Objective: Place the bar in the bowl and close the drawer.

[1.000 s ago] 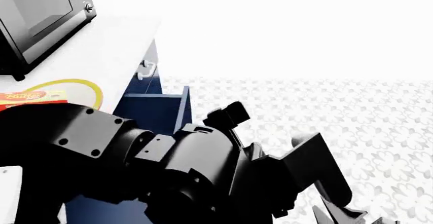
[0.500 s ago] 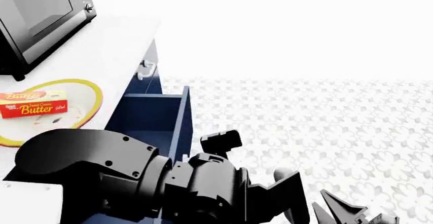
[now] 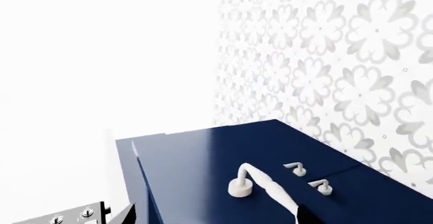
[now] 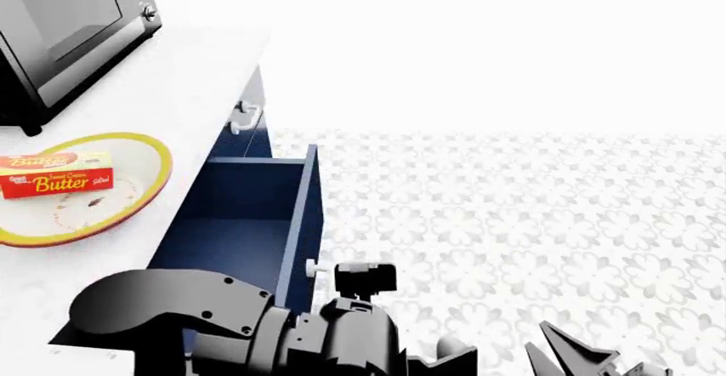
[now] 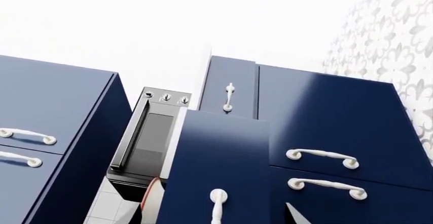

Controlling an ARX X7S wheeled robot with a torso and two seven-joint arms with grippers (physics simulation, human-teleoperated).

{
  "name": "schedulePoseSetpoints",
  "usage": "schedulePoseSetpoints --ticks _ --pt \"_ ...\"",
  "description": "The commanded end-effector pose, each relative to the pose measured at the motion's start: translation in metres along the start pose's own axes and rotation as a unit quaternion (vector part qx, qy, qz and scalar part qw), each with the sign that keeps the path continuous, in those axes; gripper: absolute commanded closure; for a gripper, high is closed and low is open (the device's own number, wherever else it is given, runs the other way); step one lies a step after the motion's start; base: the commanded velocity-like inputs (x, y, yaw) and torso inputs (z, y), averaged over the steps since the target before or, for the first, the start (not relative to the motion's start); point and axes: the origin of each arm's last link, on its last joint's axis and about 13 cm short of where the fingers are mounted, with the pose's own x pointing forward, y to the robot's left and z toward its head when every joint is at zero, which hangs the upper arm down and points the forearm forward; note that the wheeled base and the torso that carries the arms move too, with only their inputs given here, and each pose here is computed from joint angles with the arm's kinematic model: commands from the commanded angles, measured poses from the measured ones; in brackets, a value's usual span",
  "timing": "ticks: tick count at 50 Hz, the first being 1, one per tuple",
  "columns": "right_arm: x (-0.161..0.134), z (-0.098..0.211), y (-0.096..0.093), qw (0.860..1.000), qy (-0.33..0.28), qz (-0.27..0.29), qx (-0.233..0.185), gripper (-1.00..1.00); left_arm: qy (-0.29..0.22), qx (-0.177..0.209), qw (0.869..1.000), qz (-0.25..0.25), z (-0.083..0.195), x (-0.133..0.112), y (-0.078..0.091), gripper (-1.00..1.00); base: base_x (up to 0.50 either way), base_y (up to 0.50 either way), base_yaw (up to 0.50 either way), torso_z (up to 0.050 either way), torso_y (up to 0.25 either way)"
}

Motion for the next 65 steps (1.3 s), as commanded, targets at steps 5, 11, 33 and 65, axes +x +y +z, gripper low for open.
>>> schedulePoseSetpoints --ticks 5,11,33,65 --pt "-0.002 -0.001 -0.001 1.0 -0.001 -0.001 0.002 -1.0 0.01 0.005 1.0 -0.028 -0.001 0.0 -0.014 -1.0 0.0 0.0 0.0 0.0 0.0" --pt "-0.003 -0.001 -0.001 1.0 -0.002 -0.001 0.002 -1.0 0.022 0.006 0.999 -0.035 -0.002 0.002 -0.016 -1.0 0.0 0.0 0.0 0.0 0.0" --pt "-0.005 -0.003 -0.002 1.0 -0.002 0.0 0.003 -1.0 0.046 -0.004 0.996 -0.076 -0.002 0.003 -0.027 -1.0 0.0 0.0 0.0 0.0 0.0" --pt "-0.006 -0.005 -0.003 1.0 -0.003 0.001 0.007 -1.0 0.114 -0.007 0.987 -0.11 -0.005 0.015 -0.045 -1.0 0.0 0.0 0.0 0.0 0.0"
